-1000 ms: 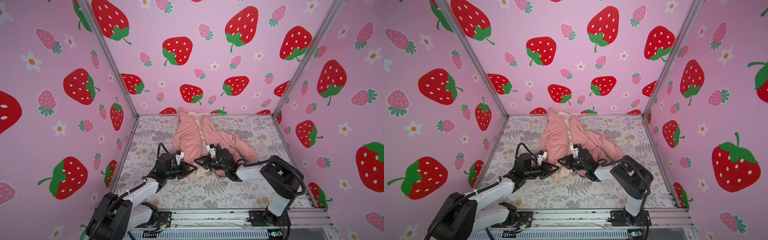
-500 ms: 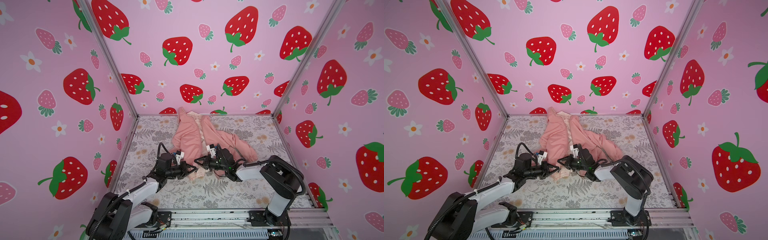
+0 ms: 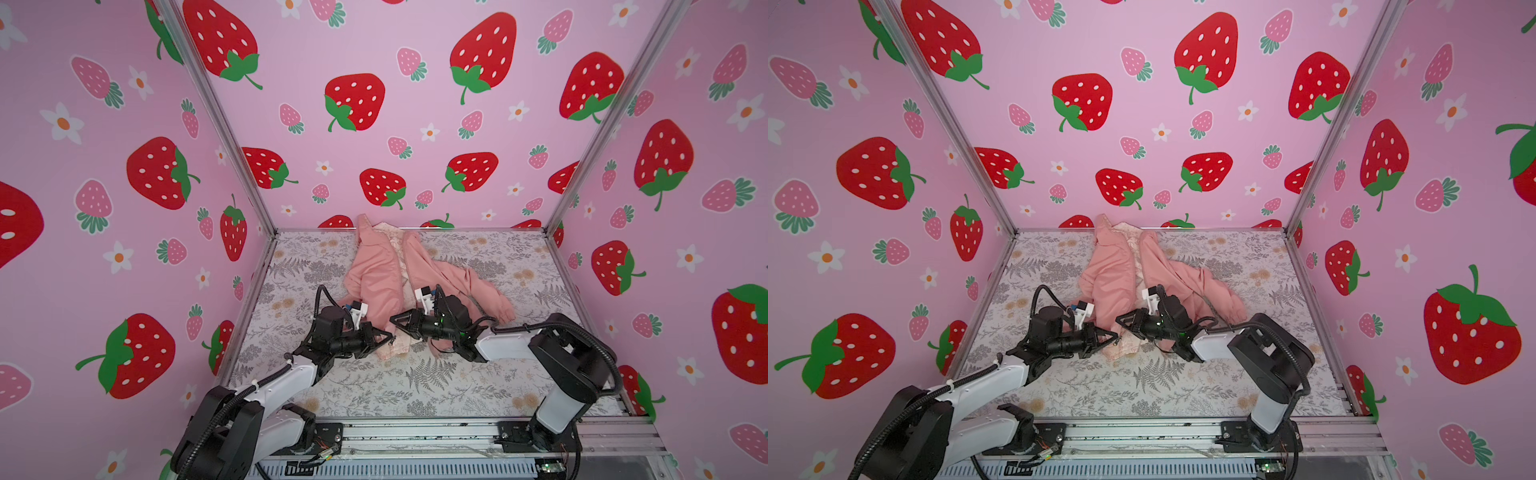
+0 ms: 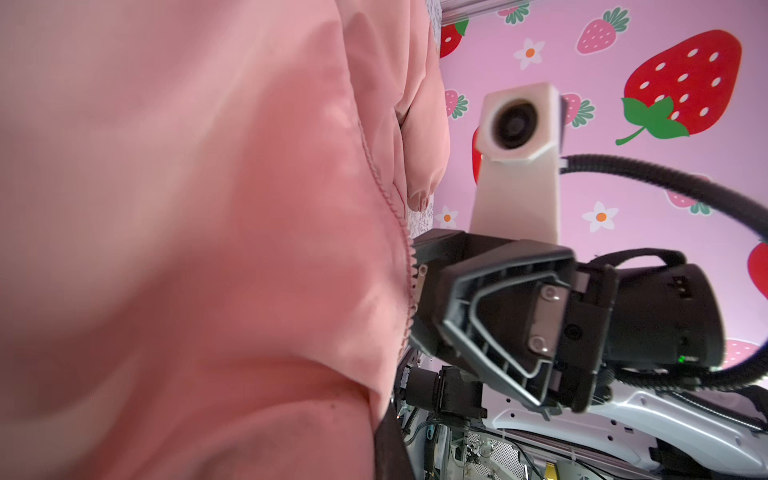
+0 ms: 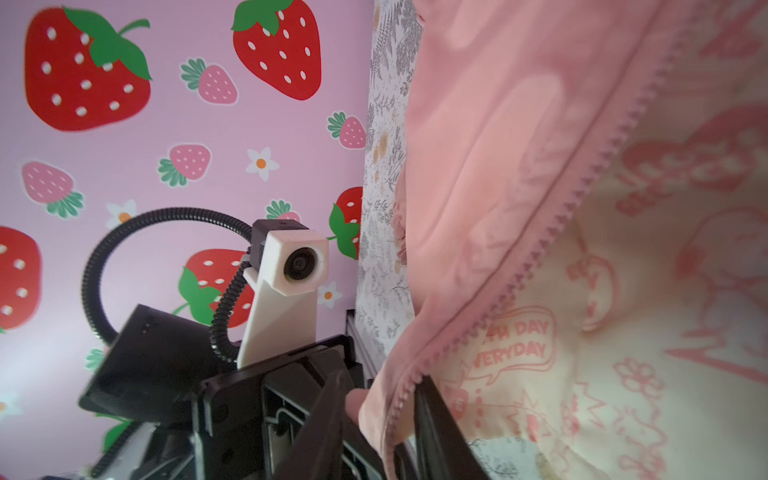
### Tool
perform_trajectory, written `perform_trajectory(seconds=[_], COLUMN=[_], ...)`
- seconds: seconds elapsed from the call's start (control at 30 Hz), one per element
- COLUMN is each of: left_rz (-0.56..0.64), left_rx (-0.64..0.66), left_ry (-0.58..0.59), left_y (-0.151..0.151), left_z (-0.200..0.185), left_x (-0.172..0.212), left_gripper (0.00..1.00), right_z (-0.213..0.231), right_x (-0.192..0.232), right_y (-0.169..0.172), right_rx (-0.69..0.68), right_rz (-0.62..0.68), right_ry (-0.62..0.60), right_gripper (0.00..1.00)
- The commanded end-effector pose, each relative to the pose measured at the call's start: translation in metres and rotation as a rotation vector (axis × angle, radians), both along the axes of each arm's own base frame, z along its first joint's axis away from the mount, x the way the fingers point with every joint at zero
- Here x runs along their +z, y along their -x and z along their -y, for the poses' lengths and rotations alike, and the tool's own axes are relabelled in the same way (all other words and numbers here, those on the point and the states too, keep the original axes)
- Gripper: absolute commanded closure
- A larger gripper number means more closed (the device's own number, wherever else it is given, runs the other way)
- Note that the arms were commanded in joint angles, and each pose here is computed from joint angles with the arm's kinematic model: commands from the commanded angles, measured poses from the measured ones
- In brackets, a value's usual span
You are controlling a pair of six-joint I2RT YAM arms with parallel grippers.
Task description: Zip up the jacket
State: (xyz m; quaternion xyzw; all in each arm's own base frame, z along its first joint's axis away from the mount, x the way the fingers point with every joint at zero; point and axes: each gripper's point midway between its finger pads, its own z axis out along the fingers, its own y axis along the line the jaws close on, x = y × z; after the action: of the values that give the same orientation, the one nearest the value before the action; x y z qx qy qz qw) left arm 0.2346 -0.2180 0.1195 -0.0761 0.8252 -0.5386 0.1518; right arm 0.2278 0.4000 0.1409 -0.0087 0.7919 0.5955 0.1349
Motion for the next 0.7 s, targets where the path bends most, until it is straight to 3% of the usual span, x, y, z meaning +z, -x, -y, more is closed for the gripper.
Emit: perform_trajectory(seconds=[0.0,0.17,0.33,0.53,0.67], left_rz=[0.064,0.082,0.076,0.072,0.069], left_rx=[-0.004,-0.023,-0.033,-0.033,-0.032], left_ry=[-0.026,-0.054,-0.057,-0.053,-0.050], left_y=[-0.006,-0.007,-0.010,-0.013,-0.013], left_z=[0.000,-0.001,0.001,0.003,0.003], left_x=[0.012,0.014,0.011,0.009,0.009], left_gripper=[1.00,1.00,1.00,1.00,1.00], right_z=[0.021,0.056,0.099,0.132,0.137], right_x=[0.003,0.002,-0.012,-0.035,-0.051], right_y=[-0.007,-0.005,0.017,0.057,0.072], right_rx=[-0.043,-0.094,-0.104,-0.063,-0.047], right_rz=[0.096,0.181,0.203,0.160,0.160], right_ry=[0.093,0.243,0.392,0.450,0.499], right_gripper=[0.53,0.39,0.39,0.41,0.36])
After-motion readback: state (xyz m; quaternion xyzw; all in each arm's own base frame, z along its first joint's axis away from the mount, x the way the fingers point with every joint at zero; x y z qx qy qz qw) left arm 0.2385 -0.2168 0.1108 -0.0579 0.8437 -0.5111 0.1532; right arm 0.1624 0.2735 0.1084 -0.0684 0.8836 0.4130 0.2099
